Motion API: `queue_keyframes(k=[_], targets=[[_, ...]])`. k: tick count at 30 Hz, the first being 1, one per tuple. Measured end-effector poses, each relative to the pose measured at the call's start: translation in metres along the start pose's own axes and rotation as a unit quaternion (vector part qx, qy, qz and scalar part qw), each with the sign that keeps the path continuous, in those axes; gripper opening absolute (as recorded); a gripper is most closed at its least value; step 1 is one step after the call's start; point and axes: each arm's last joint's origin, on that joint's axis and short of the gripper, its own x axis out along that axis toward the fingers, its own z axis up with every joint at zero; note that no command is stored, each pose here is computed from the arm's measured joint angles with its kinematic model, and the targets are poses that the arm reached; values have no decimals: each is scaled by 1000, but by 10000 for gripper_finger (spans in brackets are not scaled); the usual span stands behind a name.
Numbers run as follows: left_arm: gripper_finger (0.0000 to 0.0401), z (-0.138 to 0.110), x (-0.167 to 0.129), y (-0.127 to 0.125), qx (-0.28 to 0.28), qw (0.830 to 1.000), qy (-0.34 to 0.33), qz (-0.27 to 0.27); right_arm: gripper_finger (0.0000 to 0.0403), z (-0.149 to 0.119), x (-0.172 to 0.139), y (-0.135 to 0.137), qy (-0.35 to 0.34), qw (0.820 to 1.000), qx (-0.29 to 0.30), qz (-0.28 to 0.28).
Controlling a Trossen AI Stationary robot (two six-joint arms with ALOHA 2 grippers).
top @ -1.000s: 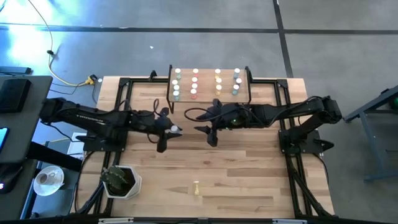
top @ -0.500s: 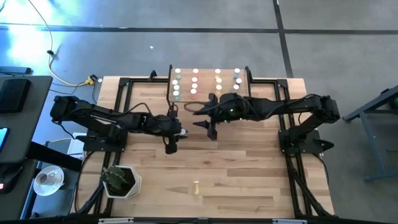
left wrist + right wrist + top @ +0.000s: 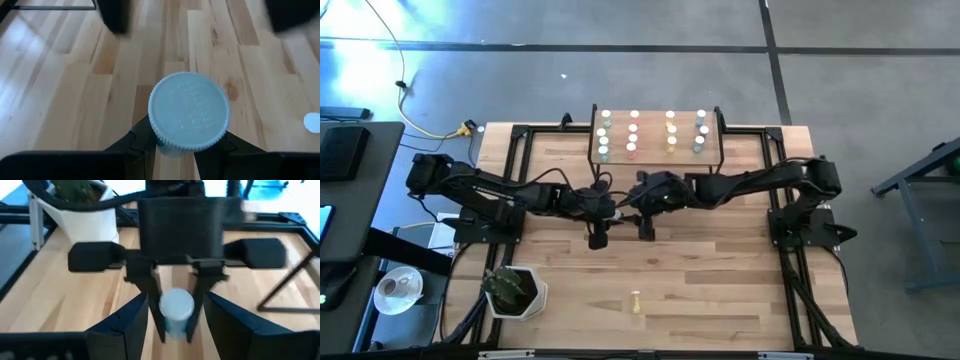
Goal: Pick and place medicine bottles onto shelf by color
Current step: Put the blue pill bottle on the shelf
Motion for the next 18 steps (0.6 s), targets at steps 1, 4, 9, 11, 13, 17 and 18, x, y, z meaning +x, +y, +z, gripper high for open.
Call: queue_keyframes(k=[1,4,9,11,13,17,18], targets=[[92,0,0,0,0,1000,0,0,184,-1,3,0,-4,1000,0,4],[92,0,0,0,0,1000,0,0,184,-5,12,0,-2,1000,0,6],[92,0,0,0,-1,1000,0,0,184,-8,17,0,-5,1000,0,2],[92,0,0,0,-1,1000,-2,0,184,-8,17,-1,-6,1000,5,2],[92,4,0,0,-2,1000,-18,-1,184,-7,17,0,-7,1000,10,6],[92,9,-1,0,1,999,-49,-2,184,-7,17,0,-8,1000,10,6],[92,10,-1,0,3,999,-50,-2,184,-7,17,0,-8,1000,9,6]])
